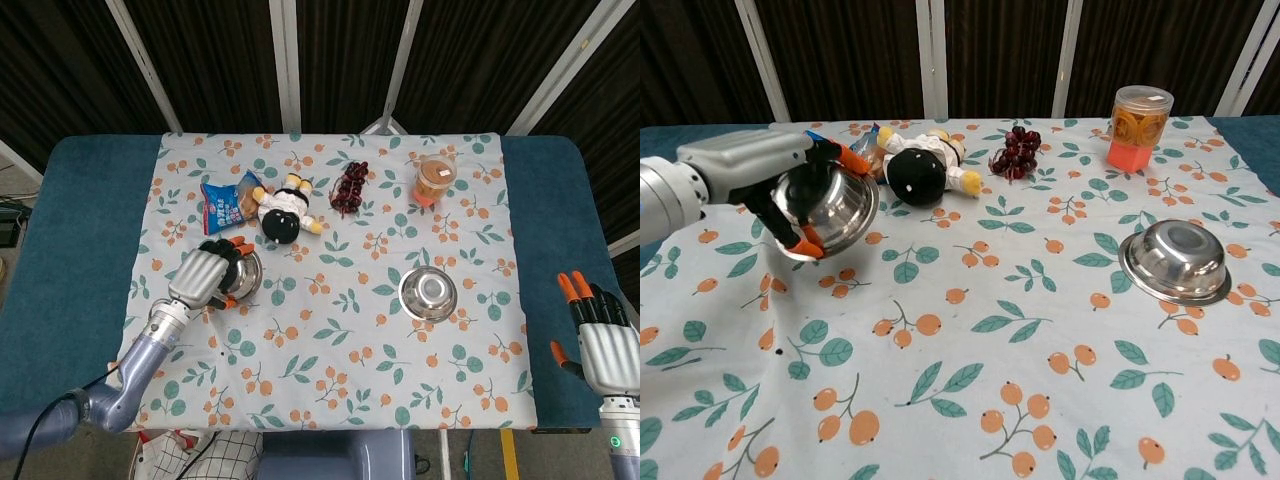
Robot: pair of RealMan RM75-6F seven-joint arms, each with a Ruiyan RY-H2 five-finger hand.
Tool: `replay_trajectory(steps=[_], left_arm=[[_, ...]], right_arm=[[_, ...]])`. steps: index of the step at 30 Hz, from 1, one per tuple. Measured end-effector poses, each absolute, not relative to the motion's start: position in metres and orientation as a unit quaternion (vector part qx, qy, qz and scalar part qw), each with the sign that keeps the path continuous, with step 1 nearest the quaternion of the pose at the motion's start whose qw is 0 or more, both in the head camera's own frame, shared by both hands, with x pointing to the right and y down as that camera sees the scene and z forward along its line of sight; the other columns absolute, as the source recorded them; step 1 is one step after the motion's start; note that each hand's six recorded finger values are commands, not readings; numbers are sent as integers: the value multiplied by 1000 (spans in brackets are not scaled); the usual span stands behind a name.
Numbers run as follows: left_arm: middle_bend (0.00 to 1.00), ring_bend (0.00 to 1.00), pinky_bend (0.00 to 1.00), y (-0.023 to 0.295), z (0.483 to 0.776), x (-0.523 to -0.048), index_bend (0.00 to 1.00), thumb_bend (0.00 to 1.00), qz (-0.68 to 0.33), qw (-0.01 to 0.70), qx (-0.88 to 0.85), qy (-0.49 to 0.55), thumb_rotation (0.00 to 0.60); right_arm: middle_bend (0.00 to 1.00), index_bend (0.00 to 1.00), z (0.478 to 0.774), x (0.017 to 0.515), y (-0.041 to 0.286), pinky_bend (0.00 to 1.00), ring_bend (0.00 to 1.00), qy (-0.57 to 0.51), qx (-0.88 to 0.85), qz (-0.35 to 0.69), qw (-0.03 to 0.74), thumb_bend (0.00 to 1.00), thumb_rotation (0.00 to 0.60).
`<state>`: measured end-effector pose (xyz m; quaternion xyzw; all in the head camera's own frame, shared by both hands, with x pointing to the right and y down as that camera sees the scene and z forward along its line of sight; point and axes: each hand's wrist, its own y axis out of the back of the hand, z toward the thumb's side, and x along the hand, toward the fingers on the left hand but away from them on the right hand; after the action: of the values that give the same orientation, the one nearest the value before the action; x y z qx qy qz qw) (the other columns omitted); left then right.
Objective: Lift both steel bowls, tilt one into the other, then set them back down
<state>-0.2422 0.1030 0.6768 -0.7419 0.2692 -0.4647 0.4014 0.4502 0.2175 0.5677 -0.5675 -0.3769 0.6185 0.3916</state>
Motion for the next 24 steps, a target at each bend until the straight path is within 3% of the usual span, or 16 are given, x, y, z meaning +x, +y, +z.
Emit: replay_trajectory(steps=[7, 24], left_arm=[[610, 478, 677, 84, 656, -272, 491, 338, -439, 390, -747, 312, 600], [602, 476, 677, 49, 658, -311, 483, 345, -381, 369, -743, 409, 600]], right_arm=[[0, 0, 593, 421, 192, 98, 0, -331, -592, 613, 406, 356, 600], [0, 0, 678, 316, 161, 98, 0, -179, -672, 600, 395, 356, 600]])
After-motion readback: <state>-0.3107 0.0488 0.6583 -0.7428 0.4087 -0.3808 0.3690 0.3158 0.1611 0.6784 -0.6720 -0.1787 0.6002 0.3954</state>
